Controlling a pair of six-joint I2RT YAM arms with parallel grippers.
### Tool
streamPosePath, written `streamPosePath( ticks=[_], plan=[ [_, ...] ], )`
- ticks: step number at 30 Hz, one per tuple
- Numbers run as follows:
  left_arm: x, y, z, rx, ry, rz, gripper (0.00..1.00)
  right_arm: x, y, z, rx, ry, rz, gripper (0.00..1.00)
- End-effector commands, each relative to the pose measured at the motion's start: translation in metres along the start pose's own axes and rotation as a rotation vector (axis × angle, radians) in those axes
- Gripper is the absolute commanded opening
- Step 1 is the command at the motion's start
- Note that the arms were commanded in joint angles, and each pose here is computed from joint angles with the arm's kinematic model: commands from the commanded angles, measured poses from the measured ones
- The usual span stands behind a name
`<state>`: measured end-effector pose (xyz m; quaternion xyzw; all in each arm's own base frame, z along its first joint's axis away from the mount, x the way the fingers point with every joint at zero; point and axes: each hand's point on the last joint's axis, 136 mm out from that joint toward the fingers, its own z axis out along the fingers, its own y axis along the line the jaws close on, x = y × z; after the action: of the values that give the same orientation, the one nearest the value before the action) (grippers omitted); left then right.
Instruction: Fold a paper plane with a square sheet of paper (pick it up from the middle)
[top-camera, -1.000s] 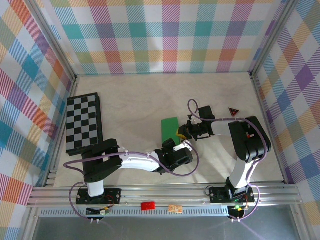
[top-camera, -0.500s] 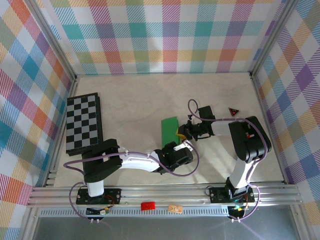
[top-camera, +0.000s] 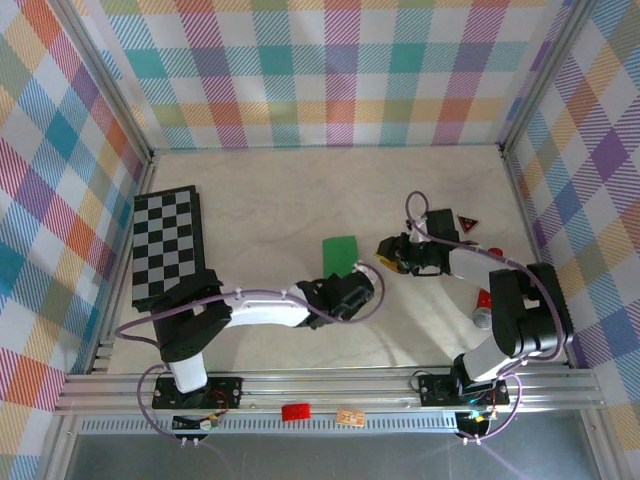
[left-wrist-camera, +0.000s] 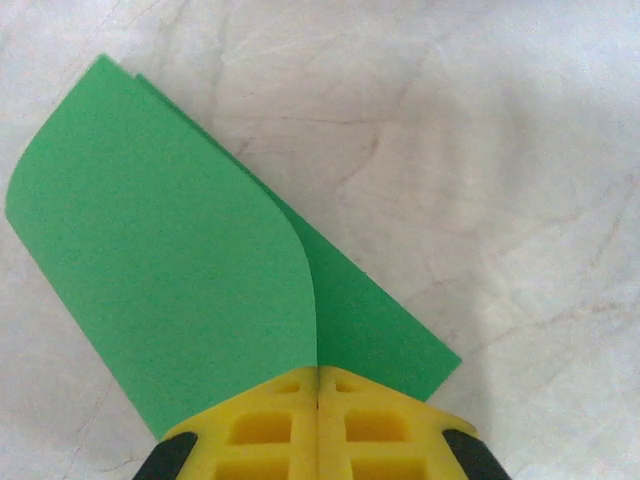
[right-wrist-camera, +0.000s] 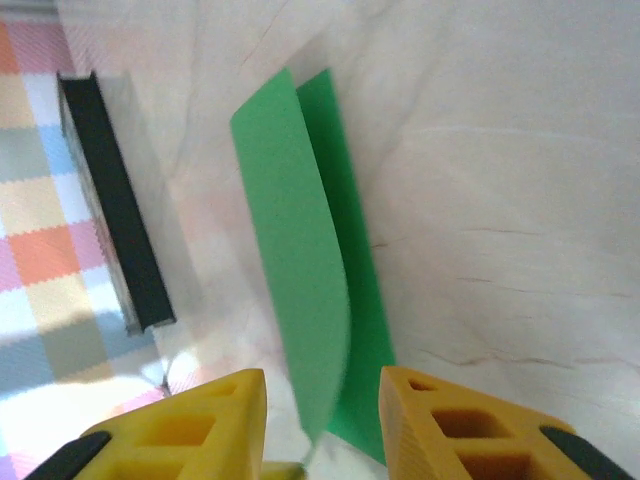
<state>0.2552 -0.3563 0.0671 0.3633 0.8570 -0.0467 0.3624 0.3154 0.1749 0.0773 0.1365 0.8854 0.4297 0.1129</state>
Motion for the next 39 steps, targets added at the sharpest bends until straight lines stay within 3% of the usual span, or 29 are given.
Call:
streamPosePath(
  ticks=[1, 6, 21, 28, 33, 39],
  plan=[
    [-0.006, -0.011, -0.009, 0.228, 0.027, -0.176, 0.0, 0.009, -0.016, -0.005, 0.058, -0.004, 0.004, 0.36],
    [-0.007, -0.005, -0.006, 0.316, 0.042, -0.275, 0.0, 0.014, -0.018, -0.004, 0.042, 0.007, 0.004, 0.35],
    [-0.029, -0.011, -0.005, 0.443, 0.02, -0.376, 0.0, 0.024, -0.016, -0.011, 0.007, -0.023, -0.044, 0.34],
    [-0.035, -0.009, -0.003, 0.451, 0.0, -0.448, 0.0, 0.034, -0.011, -0.005, -0.041, 0.065, 0.015, 0.29],
    [-0.031, -0.01, 0.005, 0.44, 0.017, -0.472, 0.0, 0.04, -0.016, 0.002, -0.072, 0.086, 0.063, 0.17],
    [-0.026, -0.007, 0.01, 0.411, 0.038, -0.465, 0.0, 0.051, -0.017, 0.004, -0.08, 0.123, 0.064, 0.1]
  ],
)
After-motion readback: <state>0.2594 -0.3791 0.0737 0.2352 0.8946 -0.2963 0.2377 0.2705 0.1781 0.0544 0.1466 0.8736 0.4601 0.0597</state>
